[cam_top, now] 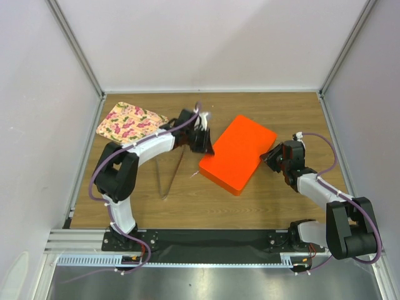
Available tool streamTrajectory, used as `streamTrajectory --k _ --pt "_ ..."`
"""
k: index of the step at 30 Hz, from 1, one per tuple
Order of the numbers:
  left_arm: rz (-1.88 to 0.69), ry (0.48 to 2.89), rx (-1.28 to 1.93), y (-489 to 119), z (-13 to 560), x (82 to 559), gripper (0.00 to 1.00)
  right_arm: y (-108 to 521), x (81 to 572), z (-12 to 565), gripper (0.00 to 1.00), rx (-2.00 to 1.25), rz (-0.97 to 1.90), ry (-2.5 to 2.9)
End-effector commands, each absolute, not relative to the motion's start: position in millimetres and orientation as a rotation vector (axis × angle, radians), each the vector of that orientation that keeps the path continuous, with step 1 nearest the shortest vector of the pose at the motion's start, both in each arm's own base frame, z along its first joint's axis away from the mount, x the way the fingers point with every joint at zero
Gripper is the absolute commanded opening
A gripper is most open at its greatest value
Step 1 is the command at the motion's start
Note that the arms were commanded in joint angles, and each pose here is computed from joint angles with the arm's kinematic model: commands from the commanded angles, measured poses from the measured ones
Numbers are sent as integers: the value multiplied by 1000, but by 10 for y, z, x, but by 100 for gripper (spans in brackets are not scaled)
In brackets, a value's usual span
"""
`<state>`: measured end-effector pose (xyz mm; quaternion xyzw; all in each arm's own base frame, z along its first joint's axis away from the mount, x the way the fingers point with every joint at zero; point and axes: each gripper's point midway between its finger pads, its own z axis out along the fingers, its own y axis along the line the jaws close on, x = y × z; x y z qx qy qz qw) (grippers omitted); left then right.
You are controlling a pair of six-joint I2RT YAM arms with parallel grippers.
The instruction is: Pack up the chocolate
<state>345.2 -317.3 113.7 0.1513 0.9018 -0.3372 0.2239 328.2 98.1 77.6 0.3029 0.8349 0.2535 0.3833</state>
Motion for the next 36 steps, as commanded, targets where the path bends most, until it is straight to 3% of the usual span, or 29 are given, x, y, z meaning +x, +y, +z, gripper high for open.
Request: streamTrajectory --k 1,4,9,15,18,21,24,25,30,33,36 --pt "-965 2522 378 -3149 845 3271 18 958 3218 704 27 759 594 2184" --pt "-917 2592 356 -3056 564 3177 16 968 3201 674 27 758 596 2198" --pt "-896 2524 376 -3073 892 3292 16 985 3232 852 29 721 614 2180" --pt "-870 2507 400 -3112 1040 3406 17 781 3153 1143 44 707 535 2217" --pt "-874 2526 394 -3111 938 3382 17 728 3212 1392 46 665 553 2188" --pt "-890 2530 390 -3120 884 3361 17 835 3341 1711 36 560 652 2121" --pt "-892 2530 387 -3120 872 3367 17 1176 3687 2193 4 348 899 1958" --pt "-887 2528 385 -3116 880 3374 17 1235 3767 2263 0 313 937 1937" --pt "-875 2539 377 -3111 847 3379 17 1484 4310 2486 0 182 1165 1805" --pt "-872 2552 364 -3094 786 3364 17 1638 4512 2148 0 173 1338 1829" --pt "-856 2565 357 -3064 703 3336 16 1629 4732 1445 0 279 1395 1935"
